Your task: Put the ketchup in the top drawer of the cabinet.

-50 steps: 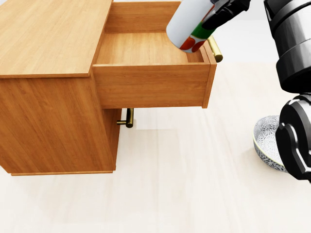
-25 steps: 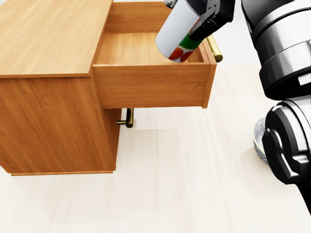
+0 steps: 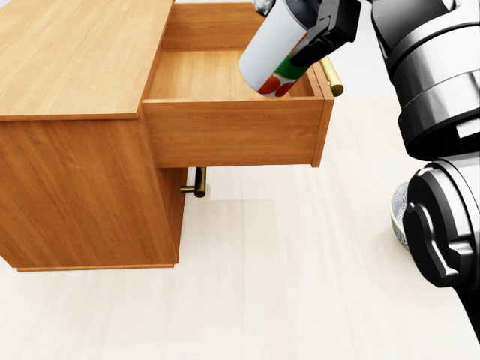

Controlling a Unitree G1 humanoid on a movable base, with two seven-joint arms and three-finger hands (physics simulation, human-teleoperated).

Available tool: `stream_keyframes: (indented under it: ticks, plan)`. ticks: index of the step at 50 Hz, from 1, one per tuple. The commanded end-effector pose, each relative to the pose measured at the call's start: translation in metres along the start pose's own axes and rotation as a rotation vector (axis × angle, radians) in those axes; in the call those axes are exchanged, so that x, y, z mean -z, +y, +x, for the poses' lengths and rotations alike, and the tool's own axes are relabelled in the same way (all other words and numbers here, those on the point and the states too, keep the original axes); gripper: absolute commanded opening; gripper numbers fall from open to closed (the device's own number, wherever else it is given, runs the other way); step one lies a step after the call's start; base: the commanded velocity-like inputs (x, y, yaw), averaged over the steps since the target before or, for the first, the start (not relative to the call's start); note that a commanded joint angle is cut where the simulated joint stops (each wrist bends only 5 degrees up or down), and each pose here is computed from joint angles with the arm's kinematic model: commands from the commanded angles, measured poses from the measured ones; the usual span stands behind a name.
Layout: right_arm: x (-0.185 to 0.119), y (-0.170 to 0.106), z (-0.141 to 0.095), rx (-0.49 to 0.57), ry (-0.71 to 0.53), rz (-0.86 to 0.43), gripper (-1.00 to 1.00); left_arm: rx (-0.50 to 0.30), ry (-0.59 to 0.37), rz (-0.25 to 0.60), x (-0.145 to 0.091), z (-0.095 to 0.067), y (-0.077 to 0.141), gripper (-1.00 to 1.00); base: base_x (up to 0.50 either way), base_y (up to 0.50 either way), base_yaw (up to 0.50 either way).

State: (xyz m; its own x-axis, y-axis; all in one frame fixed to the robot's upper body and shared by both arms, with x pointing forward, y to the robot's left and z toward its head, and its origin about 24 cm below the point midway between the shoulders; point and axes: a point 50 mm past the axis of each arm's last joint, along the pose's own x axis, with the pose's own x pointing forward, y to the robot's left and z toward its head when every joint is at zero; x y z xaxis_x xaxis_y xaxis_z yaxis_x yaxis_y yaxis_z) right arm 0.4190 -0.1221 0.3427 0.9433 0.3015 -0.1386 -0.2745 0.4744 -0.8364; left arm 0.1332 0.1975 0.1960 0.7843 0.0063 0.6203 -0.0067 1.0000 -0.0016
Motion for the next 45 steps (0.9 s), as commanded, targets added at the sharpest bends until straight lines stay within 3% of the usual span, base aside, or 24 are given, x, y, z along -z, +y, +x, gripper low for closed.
stream_keyframes:
  ticks: [1,5,6,7,8,10,11,33,45]
  plan:
    - [0.003,0.006,0.003,-0.017,0.022,-0.021,-1.0,-0.001,-0.003,0.0,-0.001,0.0,0.0,1.0,0.0,0.0,0.0]
    - [0.002,0.004,0.002,-0.013,0.022,-0.031,-1.0,0.0,-0.007,0.002,-0.002,0.0,0.0,1.0,0.0,0.0,0.0]
    - [0.002,0.004,0.002,-0.014,0.027,-0.035,0.0,0.0,-0.005,0.002,-0.002,0.0,0.0,1.0,0.0,0.0,0.0]
    - [0.002,0.004,0.002,-0.014,0.027,-0.036,0.0,0.0,-0.005,0.002,-0.002,-0.001,0.0,1.0,0.0,0.0,0.0]
    - [0.003,0.004,0.002,-0.014,0.026,-0.034,0.47,-0.001,-0.009,0.003,-0.002,0.0,0.0,1.0,0.0,0.0,0.0]
    - [0.003,0.004,0.002,-0.014,0.03,-0.039,0.93,-0.001,-0.012,0.004,-0.003,0.0,0.0,1.0,0.0,0.0,0.0]
    - [0.003,0.004,0.002,-0.016,0.031,-0.041,1.0,-0.001,-0.012,0.004,-0.003,-0.001,0.0,1.0,0.0,0.0,0.0]
    - [0.002,-0.002,-0.002,-0.014,0.041,-0.064,1.0,0.002,0.0,0.004,0.0,0.0,-0.001,1.0,0.0,0.0,0.0]
    - [-0.046,-0.055,-0.036,0.088,0.003,-0.206,1.0,-0.009,-0.023,0.007,-0.004,0.001,0.002,1.0,0.0,0.0,0.0]
